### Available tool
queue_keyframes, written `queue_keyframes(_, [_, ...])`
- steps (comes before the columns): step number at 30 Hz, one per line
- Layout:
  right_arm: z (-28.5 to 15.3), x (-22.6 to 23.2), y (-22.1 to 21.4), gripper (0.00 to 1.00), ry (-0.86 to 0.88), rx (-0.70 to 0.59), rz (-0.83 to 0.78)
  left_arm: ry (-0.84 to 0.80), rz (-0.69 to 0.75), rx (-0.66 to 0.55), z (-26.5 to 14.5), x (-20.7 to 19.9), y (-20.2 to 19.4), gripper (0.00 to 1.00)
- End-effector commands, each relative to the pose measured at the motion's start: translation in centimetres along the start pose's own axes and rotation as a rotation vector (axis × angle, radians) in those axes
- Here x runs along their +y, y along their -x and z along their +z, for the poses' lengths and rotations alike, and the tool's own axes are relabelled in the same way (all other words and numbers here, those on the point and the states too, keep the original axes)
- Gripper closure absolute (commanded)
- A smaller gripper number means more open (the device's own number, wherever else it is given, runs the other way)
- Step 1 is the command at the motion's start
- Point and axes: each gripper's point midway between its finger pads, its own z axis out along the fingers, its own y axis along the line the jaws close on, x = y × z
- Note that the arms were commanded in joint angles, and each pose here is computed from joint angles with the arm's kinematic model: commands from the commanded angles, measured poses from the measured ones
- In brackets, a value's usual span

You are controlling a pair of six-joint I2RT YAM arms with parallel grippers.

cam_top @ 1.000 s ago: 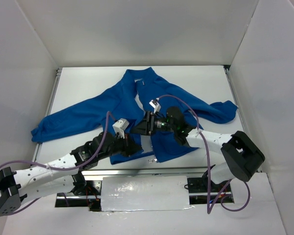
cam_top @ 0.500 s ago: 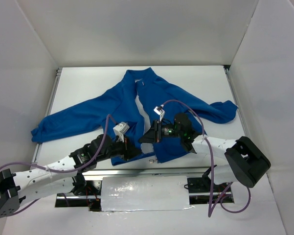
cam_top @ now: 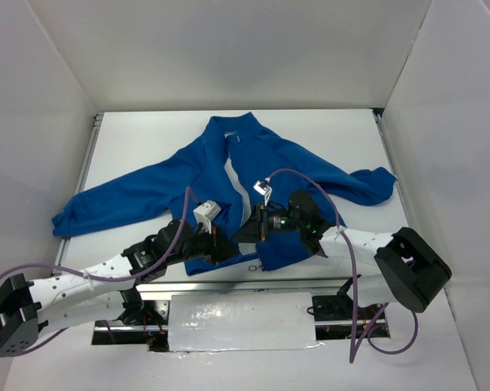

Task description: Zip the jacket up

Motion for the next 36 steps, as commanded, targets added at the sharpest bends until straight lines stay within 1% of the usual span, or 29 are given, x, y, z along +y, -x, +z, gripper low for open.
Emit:
queue_keyframes(1, [0.2,0.4,0.3,0.72,-0.007,-0.029,-0.041,-0.064,0.036,-0.065,0.3,-2.3,2.9,1.00])
queue_keyframes(3, [0.4,0.3,0.4,0.79,-0.028,-0.033,-0.049,-0.059,0.036,-0.055,0.6,-2.3,2.8,1.00])
queue_keyframes(4, [0.5,0.0,0.3,0.89,-0.053,-0.027,-0.038,-0.058,0.039,-0.053,0.6,-2.3,2.9,1.00])
queue_keyframes(5, [0.6,-0.1,0.8,0.96,-0.074,-0.043,-0.058,-0.053,0.040,-0.044,0.6,-2.2,2.7,0.98])
queue_keyframes(6, [0.5,-0.4,0.9,0.97,-0.090,-0.046,-0.058,-0.052,0.039,-0.047,0.6,-2.2,2.8,0.95])
queue_keyframes(7, [0.4,-0.7,0.8,0.98,-0.113,-0.041,-0.050,-0.044,0.041,-0.036,0.6,-2.0,2.6,0.84])
queue_keyframes(9, [0.3,-0.6,1.3,0.98,-0.131,-0.054,-0.080,-0.043,0.040,-0.029,0.3,-1.9,2.3,0.69])
queue_keyframes(10, [0.2,-0.8,1.4,0.99,-0.145,-0.054,-0.080,-0.037,0.038,-0.022,0.2,-1.6,2.0,0.56])
queue_keyframes(12, [0.1,-0.4,1.8,0.99,-0.136,-0.060,-0.095,-0.055,0.037,-0.024,-0.2,-1.7,1.6,0.45])
queue_keyframes(13, [0.1,0.2,1.9,0.99,-0.105,-0.056,-0.105,-0.057,0.034,-0.020,-0.4,-1.5,1.1,0.38])
queue_keyframes(15, [0.3,0.9,2.0,0.96,-0.064,-0.047,-0.105,-0.100,0.039,-0.041,-0.8,-2.1,1.3,0.33])
queue_keyframes(17, [0.5,1.5,1.6,0.94,-0.019,-0.020,-0.085,-0.137,0.047,-0.052,-0.9,-2.6,1.3,0.32])
queue_keyframes(18, [0.6,1.9,1.8,0.93,0.002,-0.025,-0.095,-0.145,0.049,-0.052,-0.9,-2.7,1.3,0.39])
queue_keyframes(19, [0.6,2.0,1.7,0.93,0.012,-0.017,-0.090,-0.155,0.054,-0.052,-0.9,-2.8,1.3,0.43])
queue_keyframes(25, [0.1,1.8,2.2,0.92,-0.013,-0.023,-0.109,-0.177,0.068,-0.010,-0.5,-3.0,0.5,0.61])
queue_keyframes(26, [0.0,1.8,2.3,0.91,-0.018,-0.023,-0.107,-0.179,0.067,-0.002,-0.5,-2.9,0.3,0.69])
queue_keyframes(28, [-0.3,1.5,2.5,0.91,-0.028,-0.026,-0.110,-0.182,0.062,-0.002,-0.4,-3.0,0.2,0.73])
queue_keyframes(29, [-0.4,1.5,2.6,0.91,-0.031,-0.029,-0.113,-0.181,0.060,0.001,-0.4,-2.9,0.1,0.78])
queue_keyframes(31, [-0.6,1.5,2.8,0.89,-0.031,-0.029,-0.111,-0.181,0.058,0.001,-0.4,-2.8,0.0,0.81])
queue_keyframes(32, [-0.6,1.6,2.6,0.88,-0.026,-0.023,-0.111,-0.179,0.058,0.001,-0.4,-2.8,0.0,0.89])
queue_keyframes(35, [-0.7,1.9,2.5,0.52,-0.008,-0.010,-0.117,-0.185,0.061,-0.004,-0.3,-3.0,0.2,1.00])
queue_keyframes(36, [-0.8,2.0,2.3,0.41,-0.007,-0.009,-0.118,-0.185,0.061,-0.006,-0.3,-3.0,0.3,1.00])
